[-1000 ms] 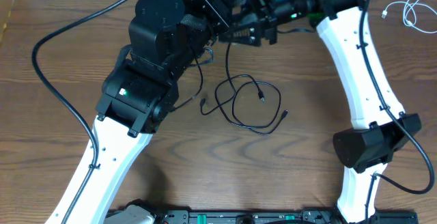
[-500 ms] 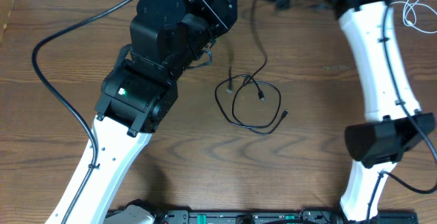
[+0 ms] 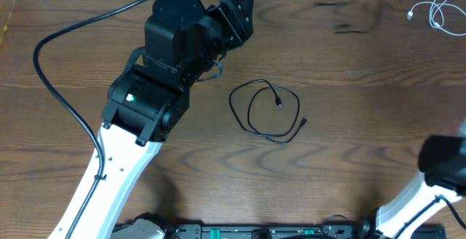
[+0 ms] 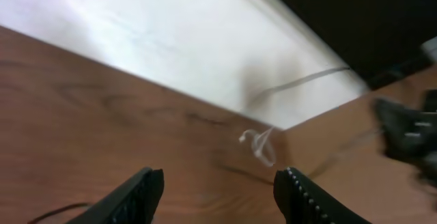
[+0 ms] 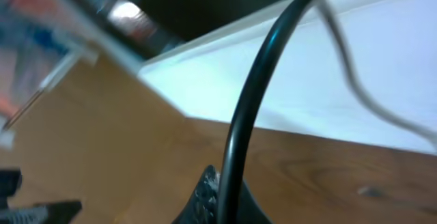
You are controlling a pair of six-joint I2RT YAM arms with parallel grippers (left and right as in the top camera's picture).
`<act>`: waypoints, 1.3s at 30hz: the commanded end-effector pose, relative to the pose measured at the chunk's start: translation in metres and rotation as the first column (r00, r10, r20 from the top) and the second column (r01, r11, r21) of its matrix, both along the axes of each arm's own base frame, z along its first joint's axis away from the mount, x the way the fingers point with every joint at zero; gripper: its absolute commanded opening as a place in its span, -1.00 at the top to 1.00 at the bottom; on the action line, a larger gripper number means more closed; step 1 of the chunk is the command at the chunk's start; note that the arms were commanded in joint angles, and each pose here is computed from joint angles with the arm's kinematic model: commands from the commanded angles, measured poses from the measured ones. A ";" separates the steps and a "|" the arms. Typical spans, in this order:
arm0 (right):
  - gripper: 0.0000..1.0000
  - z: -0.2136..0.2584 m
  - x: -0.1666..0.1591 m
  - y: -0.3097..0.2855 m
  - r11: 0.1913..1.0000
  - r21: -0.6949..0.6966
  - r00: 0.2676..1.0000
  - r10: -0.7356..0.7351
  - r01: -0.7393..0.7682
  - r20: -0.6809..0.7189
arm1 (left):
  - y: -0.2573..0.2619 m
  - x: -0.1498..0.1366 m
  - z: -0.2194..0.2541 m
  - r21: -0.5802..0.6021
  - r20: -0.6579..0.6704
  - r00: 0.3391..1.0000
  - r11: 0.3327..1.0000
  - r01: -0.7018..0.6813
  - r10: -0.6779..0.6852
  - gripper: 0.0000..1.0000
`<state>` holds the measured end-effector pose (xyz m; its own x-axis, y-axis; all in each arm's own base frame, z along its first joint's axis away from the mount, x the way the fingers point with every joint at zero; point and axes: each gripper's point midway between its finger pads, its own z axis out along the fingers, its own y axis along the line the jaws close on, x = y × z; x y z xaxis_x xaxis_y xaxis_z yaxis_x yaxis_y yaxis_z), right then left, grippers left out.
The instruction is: Untangle cables
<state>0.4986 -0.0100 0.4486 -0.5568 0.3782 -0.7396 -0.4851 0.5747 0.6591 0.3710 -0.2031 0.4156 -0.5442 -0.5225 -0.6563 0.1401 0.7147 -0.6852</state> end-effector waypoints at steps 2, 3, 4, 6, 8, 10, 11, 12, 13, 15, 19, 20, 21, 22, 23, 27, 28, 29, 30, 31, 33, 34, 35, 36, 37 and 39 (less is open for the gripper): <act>0.97 -0.013 -0.012 -0.070 0.973 -0.035 0.968 -0.232 0.229 -0.099 | 0.006 -0.007 -0.007 0.136 0.020 0.999 0.990 0.030 -0.033 -0.15; 0.97 -0.020 -0.013 -0.087 0.957 -0.056 0.949 -0.289 0.284 -0.123 | 0.007 -0.007 -0.010 0.150 0.014 0.999 0.988 0.035 -0.038 -0.15; 0.97 -0.028 -0.015 -0.105 0.935 -0.082 0.923 -0.353 0.345 -0.149 | 0.007 -0.008 -0.012 0.167 0.012 0.999 0.985 0.041 -0.043 -0.15; 0.97 -0.043 -0.020 -0.138 0.882 -0.136 0.861 -0.470 0.451 -0.194 | 0.008 -0.009 -0.016 0.191 0.007 0.999 0.981 0.046 -0.048 -0.15; 0.98 -0.060 -0.029 -0.177 0.793 -0.212 0.759 -0.608 0.570 -0.234 | 0.009 -0.009 -0.017 0.195 0.000 0.999 0.980 0.047 -0.048 -0.15; 0.98 -0.078 -0.041 -0.224 0.644 -0.330 0.597 -0.765 0.690 -0.242 | 0.009 -0.010 -0.019 0.198 -0.006 0.999 0.979 0.048 -0.048 -0.15; 0.98 -0.082 -0.044 -0.238 0.595 -0.364 0.548 -0.803 0.717 -0.234 | 0.009 -0.010 -0.020 0.200 -0.009 0.999 0.979 0.050 -0.049 -0.15; 0.98 -0.088 -0.048 -0.254 0.533 -0.405 0.486 -0.845 0.743 -0.222 | 0.009 -0.011 -0.021 0.202 -0.015 0.999 0.978 0.051 -0.049 -0.15; 0.98 -0.092 -0.050 -0.266 0.489 -0.432 0.442 -0.872 0.758 -0.211 | 0.009 -0.012 -0.023 0.206 -0.023 0.999 0.977 0.052 -0.049 -0.15; 0.98 -0.100 -0.053 -0.288 0.406 -0.484 0.369 -0.913 0.775 -0.174 | 0.010 -0.013 -0.027 0.213 -0.038 0.998 0.975 0.056 -0.049 -0.15; 0.98 -0.108 -0.042 -0.318 0.325 -0.517 0.327 -0.941 0.792 -0.091 | 0.011 -0.014 -0.032 0.221 -0.055 0.997 0.974 0.059 -0.048 -0.15; 0.98 -0.110 -0.038 -0.323 0.316 -0.515 0.323 -0.943 0.797 -0.079 | 0.011 -0.014 -0.033 0.221 -0.057 0.997 0.973 0.060 -0.048 -0.15; 0.98 -0.112 -0.033 -0.328 0.309 -0.510 0.321 -0.945 0.803 -0.066 | 0.011 -0.014 -0.033 0.222 -0.058 0.997 0.973 0.060 -0.048 -0.15; 0.98 -0.114 -0.029 -0.331 0.306 -0.506 0.321 -0.945 0.807 -0.059 | 0.011 -0.014 -0.033 0.223 -0.060 0.997 0.973 0.061 -0.048 -0.15; 0.98 -0.123 -0.021 -0.337 0.305 -0.504 0.322 -0.945 0.808 -0.055 | 0.011 -0.015 -0.034 0.224 -0.064 0.997 0.973 0.061 -0.048 -0.15; 0.98 -0.157 -0.012 -0.344 0.324 -0.530 0.319 -0.942 0.784 -0.105 | 0.010 -0.013 -0.037 0.227 -0.071 0.996 0.972 0.063 -0.048 -0.15; 0.97 -0.171 -0.011 -0.344 0.336 -0.543 0.316 -0.939 0.770 -0.133 | 0.010 -0.012 -0.038 0.228 -0.073 0.996 0.972 0.063 -0.048 -0.15; 0.95 -0.183 -0.010 -0.344 0.346 -0.555 0.313 -0.937 0.757 -0.157 | 0.010 -0.012 -0.039 0.229 -0.075 0.996 0.971 0.064 -0.048 -0.15; 0.79 -0.197 -0.010 -0.343 0.360 -0.568 0.310 -0.932 0.740 -0.187 | 0.009 -0.012 -0.039 0.230 -0.077 0.996 0.971 0.065 -0.048 -0.15; 0.21 -0.208 -0.010 -0.342 0.372 -0.577 0.304 -0.928 0.727 -0.214 | 0.009 -0.011 -0.040 0.230 -0.078 0.996 0.971 0.065 -0.048 -0.15; -0.98 -0.229 -0.012 -0.340 0.388 -0.579 0.272 -0.921 0.717 -0.280 | 0.009 -0.010 -0.041 0.232 -0.081 0.996 0.971 0.065 -0.047 -0.15; -0.99 -0.237 -0.012 -0.338 0.398 -0.569 0.255 -0.914 0.719 -0.316 | 0.008 -0.010 -0.043 0.233 -0.084 0.995 0.970 0.066 -0.048 -0.15; -0.98 -0.244 -0.013 -0.336 0.408 -0.562 0.245 -0.906 0.719 -0.345 | 0.008 -0.009 -0.043 0.234 -0.086 0.995 0.970 0.067 -0.048 -0.15; -0.99 -0.248 -0.014 -0.332 0.426 -0.555 0.248 -0.896 0.714 -0.369 | 0.007 -0.008 -0.045 0.236 -0.090 0.995 0.969 0.068 -0.048 -0.15; -0.99 -0.249 -0.013 -0.325 0.459 -0.539 0.270 -0.878 0.707 -0.395 | 0.006 -0.007 -0.049 0.239 -0.099 0.994 0.968 0.071 -0.048 -0.15; -0.99 -0.244 -0.012 -0.317 0.492 -0.513 0.300 -0.860 0.703 -0.414 | 0.005 -0.006 -0.052 0.242 -0.109 0.993 0.967 0.077 -0.051 -0.15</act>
